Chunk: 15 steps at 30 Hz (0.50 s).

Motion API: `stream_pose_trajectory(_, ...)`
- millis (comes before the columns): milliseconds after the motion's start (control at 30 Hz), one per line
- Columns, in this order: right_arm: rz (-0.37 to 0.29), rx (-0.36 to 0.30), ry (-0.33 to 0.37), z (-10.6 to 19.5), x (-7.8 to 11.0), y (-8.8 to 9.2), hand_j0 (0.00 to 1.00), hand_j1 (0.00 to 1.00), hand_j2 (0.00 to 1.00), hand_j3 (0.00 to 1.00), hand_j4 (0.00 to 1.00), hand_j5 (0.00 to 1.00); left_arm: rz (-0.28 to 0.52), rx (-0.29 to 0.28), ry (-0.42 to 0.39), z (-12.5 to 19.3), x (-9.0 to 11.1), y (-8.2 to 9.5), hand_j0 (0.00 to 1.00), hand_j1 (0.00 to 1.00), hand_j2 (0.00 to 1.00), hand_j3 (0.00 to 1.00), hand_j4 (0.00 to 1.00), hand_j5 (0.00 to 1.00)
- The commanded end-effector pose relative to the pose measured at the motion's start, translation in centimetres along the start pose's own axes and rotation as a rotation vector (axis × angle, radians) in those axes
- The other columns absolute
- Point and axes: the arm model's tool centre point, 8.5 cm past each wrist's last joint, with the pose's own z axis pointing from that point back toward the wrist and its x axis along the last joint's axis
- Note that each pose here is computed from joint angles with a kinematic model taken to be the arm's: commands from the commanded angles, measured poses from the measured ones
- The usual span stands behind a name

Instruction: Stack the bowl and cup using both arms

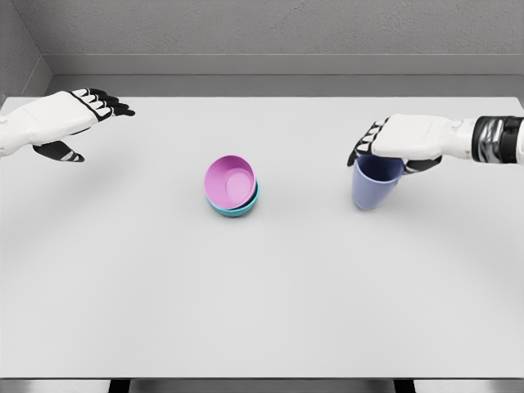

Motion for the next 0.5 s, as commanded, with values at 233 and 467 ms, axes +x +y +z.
stream_pose_trajectory(233, 0.014, -0.018, -0.002, 0.0, 0.1, -1.0, 0.73, 0.73, 0.73, 0.73, 0.73, 0.73, 0.004, 0.004, 0.001, 0.1, 0.0, 0.1, 1.00, 1.00, 1.00, 1.00, 1.00, 1.00)
stream_pose_trajectory(467, 0.049, -0.041, -0.028, -0.2, 1.1, -2.3, 0.72, 0.72, 0.72, 0.72, 0.72, 0.72, 0.004, 0.003, 0.002, 0.1, -0.1, 0.1, 1.00, 1.00, 1.00, 1.00, 1.00, 1.00)
